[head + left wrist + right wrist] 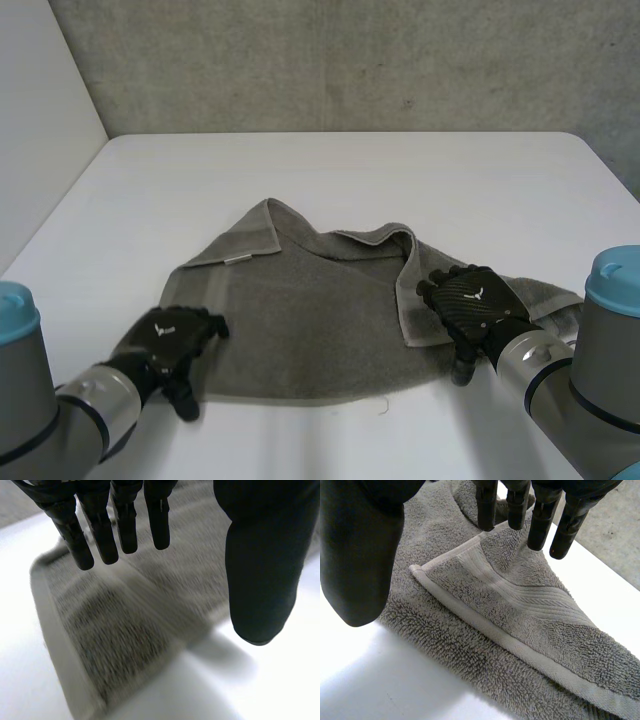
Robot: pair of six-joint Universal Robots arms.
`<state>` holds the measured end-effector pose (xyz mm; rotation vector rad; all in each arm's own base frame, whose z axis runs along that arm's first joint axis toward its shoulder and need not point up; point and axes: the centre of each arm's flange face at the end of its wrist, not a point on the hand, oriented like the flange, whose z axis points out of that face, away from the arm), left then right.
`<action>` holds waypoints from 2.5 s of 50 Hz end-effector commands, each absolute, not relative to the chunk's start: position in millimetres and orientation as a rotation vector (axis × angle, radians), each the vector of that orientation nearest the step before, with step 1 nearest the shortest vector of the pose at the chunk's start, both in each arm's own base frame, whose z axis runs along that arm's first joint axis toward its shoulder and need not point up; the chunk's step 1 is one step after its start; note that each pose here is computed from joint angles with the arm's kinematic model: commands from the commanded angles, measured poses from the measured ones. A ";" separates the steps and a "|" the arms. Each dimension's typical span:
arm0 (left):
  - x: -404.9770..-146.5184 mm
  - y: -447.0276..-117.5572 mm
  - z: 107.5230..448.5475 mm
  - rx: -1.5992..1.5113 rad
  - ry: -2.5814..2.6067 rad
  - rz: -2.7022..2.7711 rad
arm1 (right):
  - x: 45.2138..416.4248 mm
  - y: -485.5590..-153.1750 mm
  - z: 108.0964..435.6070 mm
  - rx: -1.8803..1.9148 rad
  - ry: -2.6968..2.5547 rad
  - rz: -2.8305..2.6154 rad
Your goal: Fold the towel.
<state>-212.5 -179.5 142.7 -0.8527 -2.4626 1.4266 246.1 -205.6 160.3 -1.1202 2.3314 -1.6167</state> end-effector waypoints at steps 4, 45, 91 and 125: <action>-211.5 -180.3 125.7 -0.985 -2.435 1.500 | 245.7 -205.0 159.4 -1.121 2.335 -1.614; -220.5 -212.2 117.5 -0.967 -2.331 1.695 | 247.0 -201.5 154.1 -1.137 2.341 -1.585; -236.9 -285.3 227.2 -0.612 -2.051 2.011 | 180.8 -270.7 146.4 -1.051 2.509 -1.589; -217.5 -288.0 196.7 -0.536 -2.189 1.912 | 158.5 -240.9 189.9 -1.184 2.401 -1.407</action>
